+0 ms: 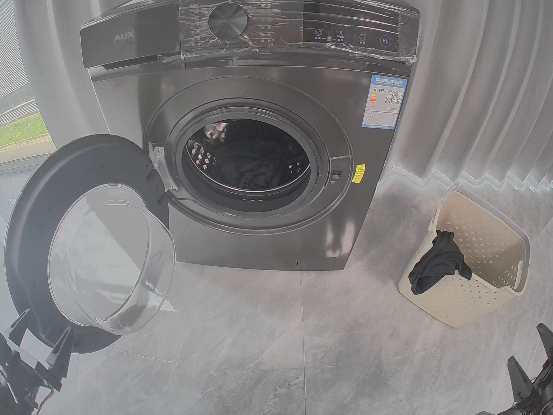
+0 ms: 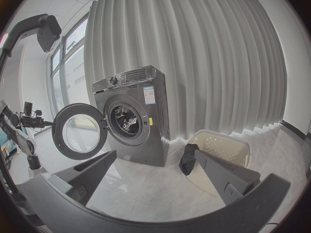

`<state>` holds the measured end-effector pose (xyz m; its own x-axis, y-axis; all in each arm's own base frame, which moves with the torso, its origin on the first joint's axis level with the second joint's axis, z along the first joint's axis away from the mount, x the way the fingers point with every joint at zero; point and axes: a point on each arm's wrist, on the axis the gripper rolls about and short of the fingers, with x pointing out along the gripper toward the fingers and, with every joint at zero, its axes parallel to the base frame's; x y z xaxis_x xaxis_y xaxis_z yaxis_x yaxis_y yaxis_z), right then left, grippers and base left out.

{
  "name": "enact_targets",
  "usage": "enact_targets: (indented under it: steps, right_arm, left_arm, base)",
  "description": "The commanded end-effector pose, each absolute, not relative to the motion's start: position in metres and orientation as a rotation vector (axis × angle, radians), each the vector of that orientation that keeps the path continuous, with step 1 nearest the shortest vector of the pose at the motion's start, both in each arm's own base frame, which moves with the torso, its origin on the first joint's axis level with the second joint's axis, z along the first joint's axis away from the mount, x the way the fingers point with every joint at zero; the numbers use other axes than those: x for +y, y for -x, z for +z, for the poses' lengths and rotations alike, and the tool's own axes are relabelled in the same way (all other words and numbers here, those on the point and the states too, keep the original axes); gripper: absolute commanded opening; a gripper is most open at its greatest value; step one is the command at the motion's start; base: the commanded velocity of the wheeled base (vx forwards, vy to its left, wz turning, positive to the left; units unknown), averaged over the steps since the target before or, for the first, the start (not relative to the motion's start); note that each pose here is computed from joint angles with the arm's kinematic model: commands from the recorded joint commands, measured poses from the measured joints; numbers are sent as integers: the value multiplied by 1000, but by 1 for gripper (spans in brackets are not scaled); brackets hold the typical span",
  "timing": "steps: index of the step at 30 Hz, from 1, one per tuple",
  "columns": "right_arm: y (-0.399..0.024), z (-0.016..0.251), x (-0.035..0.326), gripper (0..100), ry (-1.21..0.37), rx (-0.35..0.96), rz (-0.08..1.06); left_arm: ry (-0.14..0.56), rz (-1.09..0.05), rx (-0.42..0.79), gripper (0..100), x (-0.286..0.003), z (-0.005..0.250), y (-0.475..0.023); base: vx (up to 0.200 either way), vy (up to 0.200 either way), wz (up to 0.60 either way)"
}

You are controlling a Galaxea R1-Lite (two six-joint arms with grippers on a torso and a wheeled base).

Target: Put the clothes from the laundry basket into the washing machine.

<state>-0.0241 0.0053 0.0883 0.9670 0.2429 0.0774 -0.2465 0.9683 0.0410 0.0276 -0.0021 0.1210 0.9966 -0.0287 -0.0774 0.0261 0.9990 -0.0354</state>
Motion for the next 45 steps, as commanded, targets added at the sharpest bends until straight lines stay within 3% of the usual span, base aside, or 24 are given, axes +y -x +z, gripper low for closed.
enact_targets:
  steps: [1,5,17,25,32,35,45]
  right_arm:
    - [23,83,6,100,-42,-62,259]
    - [23,83,6,100,-40,-62,264]
    - [23,83,6,100,-32,-63,264]
    - [23,83,6,100,-31,-63,264]
    - [23,83,6,100,-40,-62,259]
    - [23,83,6,100,-44,-63,259]
    - [23,83,6,100,-57,-62,261]
  left_arm:
    - [43,-19,-21,100,3,100,6]
    - [48,-112,49,100,2,83,15]
    - [55,-52,21,100,3,85,15]
    - [49,-18,20,100,3,85,15]
    - [-74,-22,19,100,3,85,15]
    - [-95,-25,19,100,3,85,15]
    - [-17,-26,20,100,3,85,15]
  base:
    - [0,0,0]
    - [0,0,0]
    - [0,0,-450]
    - [0,0,0]
    - [0,0,-257]
    - [0,0,-600]
    - [0,0,0]
